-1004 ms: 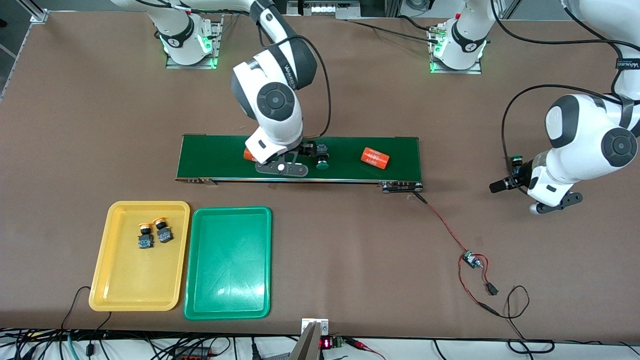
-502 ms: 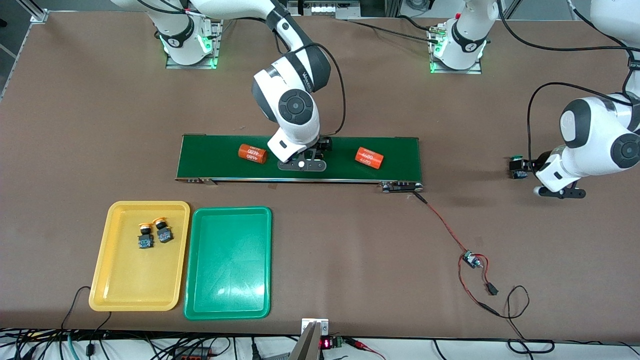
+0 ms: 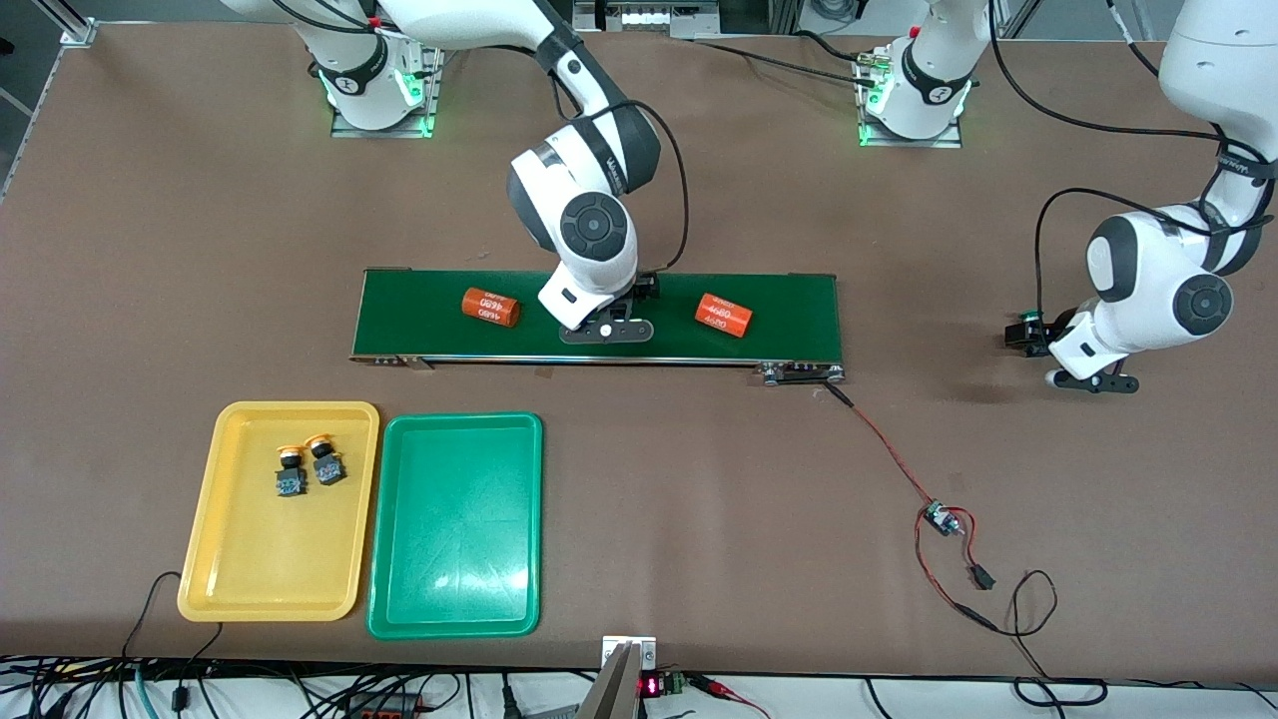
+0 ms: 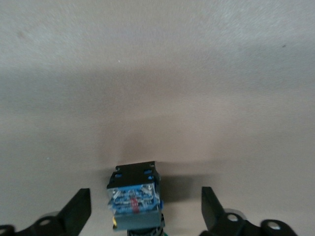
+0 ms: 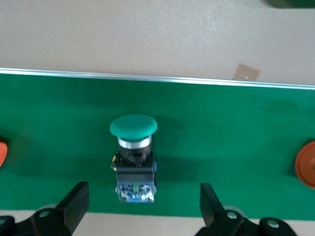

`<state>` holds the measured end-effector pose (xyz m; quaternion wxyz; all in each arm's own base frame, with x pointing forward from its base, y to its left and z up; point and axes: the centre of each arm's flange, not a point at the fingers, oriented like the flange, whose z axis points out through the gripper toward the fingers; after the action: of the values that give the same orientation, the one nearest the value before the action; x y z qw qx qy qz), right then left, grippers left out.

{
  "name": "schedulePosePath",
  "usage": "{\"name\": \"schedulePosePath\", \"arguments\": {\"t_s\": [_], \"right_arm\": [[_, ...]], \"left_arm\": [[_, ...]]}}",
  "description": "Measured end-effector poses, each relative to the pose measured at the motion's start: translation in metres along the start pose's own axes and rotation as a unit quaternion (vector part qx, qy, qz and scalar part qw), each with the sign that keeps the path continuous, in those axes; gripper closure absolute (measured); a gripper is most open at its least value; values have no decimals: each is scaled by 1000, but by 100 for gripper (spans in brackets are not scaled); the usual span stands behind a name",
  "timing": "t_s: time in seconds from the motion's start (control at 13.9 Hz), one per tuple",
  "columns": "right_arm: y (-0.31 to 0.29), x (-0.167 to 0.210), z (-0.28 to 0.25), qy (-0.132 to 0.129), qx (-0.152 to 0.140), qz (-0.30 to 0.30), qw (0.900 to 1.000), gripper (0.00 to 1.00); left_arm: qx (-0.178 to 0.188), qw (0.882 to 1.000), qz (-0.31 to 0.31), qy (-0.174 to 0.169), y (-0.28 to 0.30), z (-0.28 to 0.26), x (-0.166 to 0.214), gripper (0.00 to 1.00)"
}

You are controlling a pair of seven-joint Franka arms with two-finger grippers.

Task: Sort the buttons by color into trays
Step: 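Carry the green button to the green tray while the left gripper places its button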

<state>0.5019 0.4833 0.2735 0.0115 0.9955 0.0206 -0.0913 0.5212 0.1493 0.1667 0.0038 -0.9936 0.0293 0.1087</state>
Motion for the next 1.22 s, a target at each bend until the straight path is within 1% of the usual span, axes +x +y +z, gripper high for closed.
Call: {"name": "schedulePosePath", "arguments": {"t_s": [0.07,0.14,0.22,0.29,0.36,0.43,0.5,0.57,0.65,0.79,0.93,1.08,1.22], "right_arm": [[0,2,6,2,-1,0,1000,0],[-1,4,13,4,-1,1,1000,4],[-1,6,19,8,-1,2,1000,5],[0,8,24,12,0,3,1000,11],[1,9,26,12,0,4,1000,26],[2,9,27,11,0,5,1000,35],[3,10,27,11,1,7,1000,50],[4,11,26,11,1,7,1000,57],[5,12,26,11,1,8,1000,57],[8,16,21,15,5,12,1000,57],[23,30,5,26,16,26,999,57],[59,54,-23,38,33,50,997,57],[104,81,-46,49,47,73,995,57]], "left_arm": [[0,1000,1,0,0,0,0,19],[0,1000,2,-2,0,0,0,32],[-1,1000,3,-7,1,1,-1,41],[-2,1000,3,-12,1,0,-3,53],[-3,1000,4,-15,1,-3,-3,59],[-2,1000,5,-15,1,-11,-2,59],[-1,1000,6,-18,3,-23,1,59],[-4,1000,6,-24,8,-42,5,59],[-16,999,-3,-30,19,-63,11,59],[-50,996,-54,-43,58,-106,27,59],[-60,990,-113,-56,110,-126,36,59],[-55,979,-186,-66,159,-127,40,59],[-48,959,-270,-74,213,-130,39,59]]}}
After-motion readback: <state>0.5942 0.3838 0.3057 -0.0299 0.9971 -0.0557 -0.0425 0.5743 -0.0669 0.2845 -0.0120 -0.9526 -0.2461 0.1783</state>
